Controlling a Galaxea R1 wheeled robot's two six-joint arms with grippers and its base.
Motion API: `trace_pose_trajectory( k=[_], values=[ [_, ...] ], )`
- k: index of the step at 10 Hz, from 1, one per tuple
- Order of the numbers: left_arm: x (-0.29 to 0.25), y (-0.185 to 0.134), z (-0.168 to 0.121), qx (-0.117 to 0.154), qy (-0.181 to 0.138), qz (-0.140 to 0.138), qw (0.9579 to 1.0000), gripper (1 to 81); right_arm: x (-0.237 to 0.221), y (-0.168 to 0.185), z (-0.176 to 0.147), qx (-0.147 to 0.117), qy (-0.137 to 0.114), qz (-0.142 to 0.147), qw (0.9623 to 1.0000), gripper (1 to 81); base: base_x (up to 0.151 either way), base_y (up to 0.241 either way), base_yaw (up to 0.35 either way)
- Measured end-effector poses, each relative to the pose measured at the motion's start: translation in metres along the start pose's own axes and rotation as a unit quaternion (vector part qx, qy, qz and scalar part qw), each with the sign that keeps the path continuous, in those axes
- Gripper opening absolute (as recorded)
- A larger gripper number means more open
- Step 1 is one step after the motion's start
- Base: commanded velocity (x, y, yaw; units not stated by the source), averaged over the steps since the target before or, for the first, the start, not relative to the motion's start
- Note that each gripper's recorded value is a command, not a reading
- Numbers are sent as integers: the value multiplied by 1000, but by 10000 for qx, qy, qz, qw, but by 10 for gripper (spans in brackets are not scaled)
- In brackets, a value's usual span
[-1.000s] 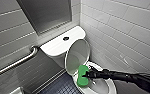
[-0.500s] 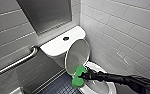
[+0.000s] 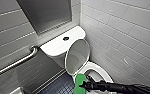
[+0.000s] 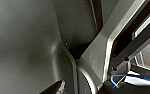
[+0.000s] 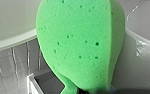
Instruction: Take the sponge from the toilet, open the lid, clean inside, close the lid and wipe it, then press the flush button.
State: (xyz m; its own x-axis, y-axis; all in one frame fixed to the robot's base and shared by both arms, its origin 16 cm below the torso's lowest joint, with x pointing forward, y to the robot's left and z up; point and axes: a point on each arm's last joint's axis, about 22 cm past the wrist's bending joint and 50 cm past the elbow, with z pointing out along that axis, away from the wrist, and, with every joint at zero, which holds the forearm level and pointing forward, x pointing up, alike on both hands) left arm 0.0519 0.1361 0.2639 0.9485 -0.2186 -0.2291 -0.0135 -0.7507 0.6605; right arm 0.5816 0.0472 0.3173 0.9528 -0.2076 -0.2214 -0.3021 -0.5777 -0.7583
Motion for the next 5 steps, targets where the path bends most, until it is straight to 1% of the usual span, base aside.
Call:
trace_pose_trajectory(
  k=[2, 4, 5],
  values=[
    [0, 0, 0, 2, -2, -1, 10000, 811, -4, 20, -30, 24, 13, 44, 10000, 10, 0, 0, 0],
    [0, 0, 0, -1, 0, -3, 10000, 811, -16, 50, -59, -80, -11, 170, 9998, 10, 0, 0, 0],
    [1, 2, 1, -17, 3, 0, 10000, 811, -21, 57, -70, -77, -14, 214, 9997, 10, 0, 0, 0]
  ],
)
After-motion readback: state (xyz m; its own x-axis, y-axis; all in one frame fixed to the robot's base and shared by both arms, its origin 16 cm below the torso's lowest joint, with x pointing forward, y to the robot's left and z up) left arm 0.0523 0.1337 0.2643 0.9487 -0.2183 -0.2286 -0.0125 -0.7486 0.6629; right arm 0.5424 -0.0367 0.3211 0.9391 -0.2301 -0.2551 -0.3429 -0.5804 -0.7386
